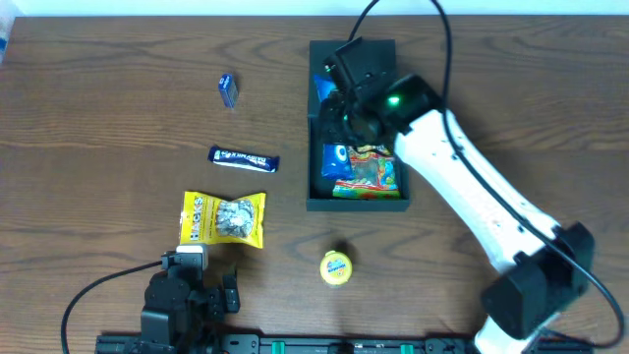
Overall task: Pack container
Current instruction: 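Carry the Oreo pack left and lower it into the box, then push the Oreo pack down beside the Haribo bag and release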
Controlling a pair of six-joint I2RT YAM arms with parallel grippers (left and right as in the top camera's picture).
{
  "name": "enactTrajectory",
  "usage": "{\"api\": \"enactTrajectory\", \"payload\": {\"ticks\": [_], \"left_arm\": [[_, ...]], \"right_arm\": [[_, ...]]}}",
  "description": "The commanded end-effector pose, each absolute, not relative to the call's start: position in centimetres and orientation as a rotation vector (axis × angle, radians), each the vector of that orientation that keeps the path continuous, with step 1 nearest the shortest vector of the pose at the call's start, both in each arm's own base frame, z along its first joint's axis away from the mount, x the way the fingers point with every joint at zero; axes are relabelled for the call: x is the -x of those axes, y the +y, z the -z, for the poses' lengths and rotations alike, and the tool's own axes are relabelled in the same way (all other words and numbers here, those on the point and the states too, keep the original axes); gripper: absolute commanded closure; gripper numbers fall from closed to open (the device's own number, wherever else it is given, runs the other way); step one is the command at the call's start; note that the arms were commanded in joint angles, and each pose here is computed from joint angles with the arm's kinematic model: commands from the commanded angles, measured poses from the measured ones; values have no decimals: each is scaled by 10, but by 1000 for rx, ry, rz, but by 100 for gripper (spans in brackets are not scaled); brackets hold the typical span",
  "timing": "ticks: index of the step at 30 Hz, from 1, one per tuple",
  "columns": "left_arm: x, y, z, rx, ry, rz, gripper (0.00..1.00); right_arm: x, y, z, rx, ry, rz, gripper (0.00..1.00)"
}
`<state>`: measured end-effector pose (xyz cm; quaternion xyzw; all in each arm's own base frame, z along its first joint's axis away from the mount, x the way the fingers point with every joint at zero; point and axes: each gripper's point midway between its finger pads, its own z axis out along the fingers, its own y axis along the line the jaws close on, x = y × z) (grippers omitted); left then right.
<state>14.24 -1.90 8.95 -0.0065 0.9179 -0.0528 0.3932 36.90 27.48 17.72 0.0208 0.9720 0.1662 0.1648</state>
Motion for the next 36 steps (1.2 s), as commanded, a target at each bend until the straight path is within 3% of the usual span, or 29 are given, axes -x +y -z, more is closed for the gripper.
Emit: {"api": "enactTrajectory", "payload": {"ticks": [1, 11, 36], "left_arm": [[-134, -12, -75, 36, 2387, 89, 4], [-134, -12, -75, 36, 2387, 89, 5], [-134, -12, -75, 36, 2387, 89, 4]], "right_arm": [[-370, 275, -145, -170, 2812, -426, 99], [-363, 276, -83, -211, 2839, -454, 99], [-356, 296, -49, -133, 2871, -513, 98]]}}
